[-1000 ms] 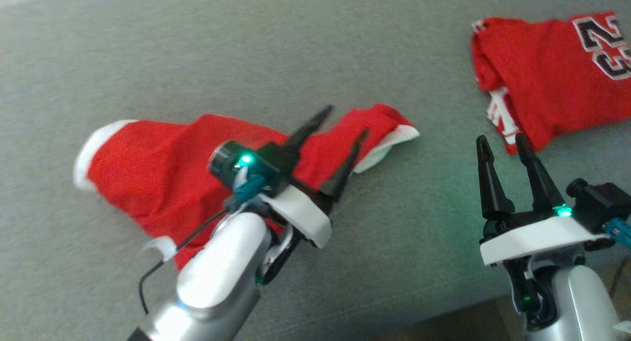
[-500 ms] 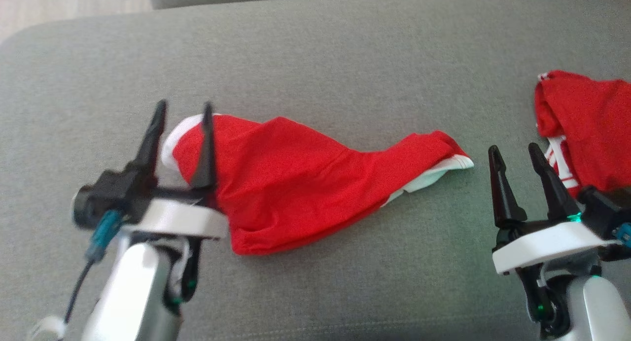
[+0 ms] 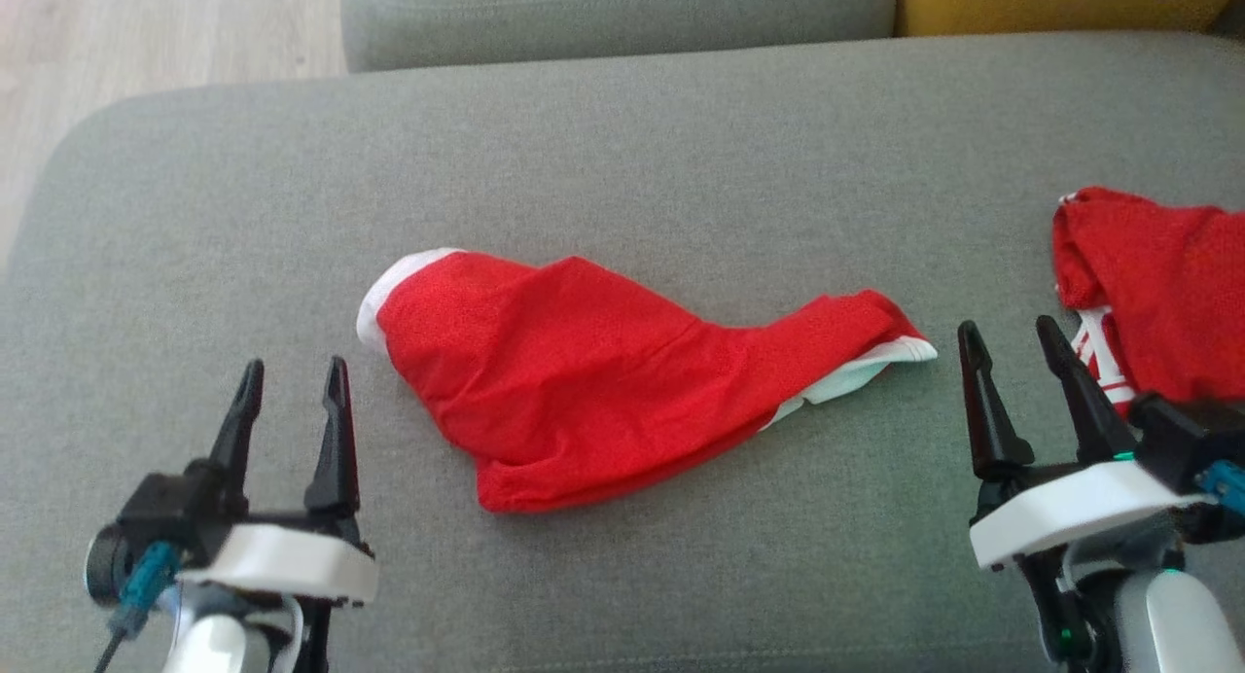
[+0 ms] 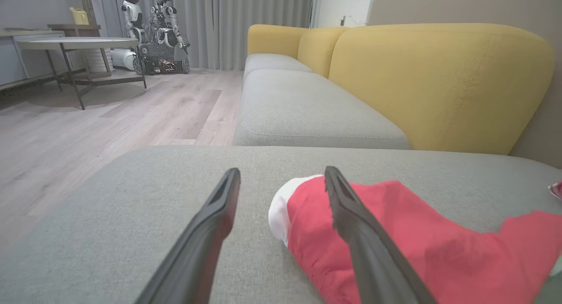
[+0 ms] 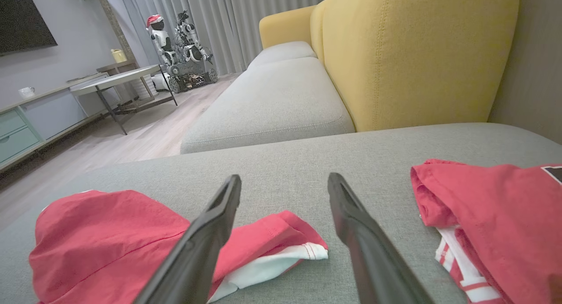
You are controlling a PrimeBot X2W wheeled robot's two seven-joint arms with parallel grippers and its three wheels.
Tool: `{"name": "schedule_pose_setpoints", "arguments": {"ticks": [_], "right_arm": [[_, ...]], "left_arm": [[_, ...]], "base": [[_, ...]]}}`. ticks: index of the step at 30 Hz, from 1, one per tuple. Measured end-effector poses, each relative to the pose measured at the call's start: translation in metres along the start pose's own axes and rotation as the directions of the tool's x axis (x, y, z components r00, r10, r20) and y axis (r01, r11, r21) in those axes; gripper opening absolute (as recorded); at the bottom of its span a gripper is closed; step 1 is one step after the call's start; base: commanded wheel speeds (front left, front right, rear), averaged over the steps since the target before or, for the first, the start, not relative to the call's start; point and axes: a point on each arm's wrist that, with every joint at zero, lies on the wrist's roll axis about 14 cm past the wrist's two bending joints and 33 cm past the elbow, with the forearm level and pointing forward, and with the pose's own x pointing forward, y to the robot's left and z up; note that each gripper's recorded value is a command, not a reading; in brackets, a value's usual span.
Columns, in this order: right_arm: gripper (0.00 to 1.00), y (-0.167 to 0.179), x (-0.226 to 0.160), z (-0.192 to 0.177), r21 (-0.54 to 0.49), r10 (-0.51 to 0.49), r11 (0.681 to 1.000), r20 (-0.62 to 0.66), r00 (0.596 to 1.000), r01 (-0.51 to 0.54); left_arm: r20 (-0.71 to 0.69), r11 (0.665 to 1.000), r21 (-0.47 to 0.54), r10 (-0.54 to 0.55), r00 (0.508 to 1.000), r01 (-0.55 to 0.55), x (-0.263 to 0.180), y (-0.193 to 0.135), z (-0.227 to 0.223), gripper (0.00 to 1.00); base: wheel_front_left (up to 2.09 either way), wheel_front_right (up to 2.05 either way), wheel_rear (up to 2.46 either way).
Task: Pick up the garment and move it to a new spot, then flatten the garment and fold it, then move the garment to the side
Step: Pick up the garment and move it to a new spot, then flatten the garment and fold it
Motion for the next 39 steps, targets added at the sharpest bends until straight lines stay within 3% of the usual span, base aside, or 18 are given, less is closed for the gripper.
{"name": "schedule_pose_setpoints", "arguments": {"ticks": [14, 39], "right_arm": [[1.00, 0.004, -0.032, -0.006, -0.007, -0.002, 1.000, -0.017, 1.000, 0.002], [1.00, 0.005, -0.036, -0.001, -0.034, -0.001, 0.999, -0.008, 1.000, 0.001]], "left_arm": [[-0.040, 1.000, 0.007, 0.005, 0.999, -0.005, -0.039, 0.002, -0.003, 1.00], [-0.056, 1.000, 0.008, -0.016, 0.998, 0.016, -0.043, -0.005, -0.005, 1.00]], "base": [[0.00, 0.00, 0.00], [0.00, 0.00, 0.00]]}}
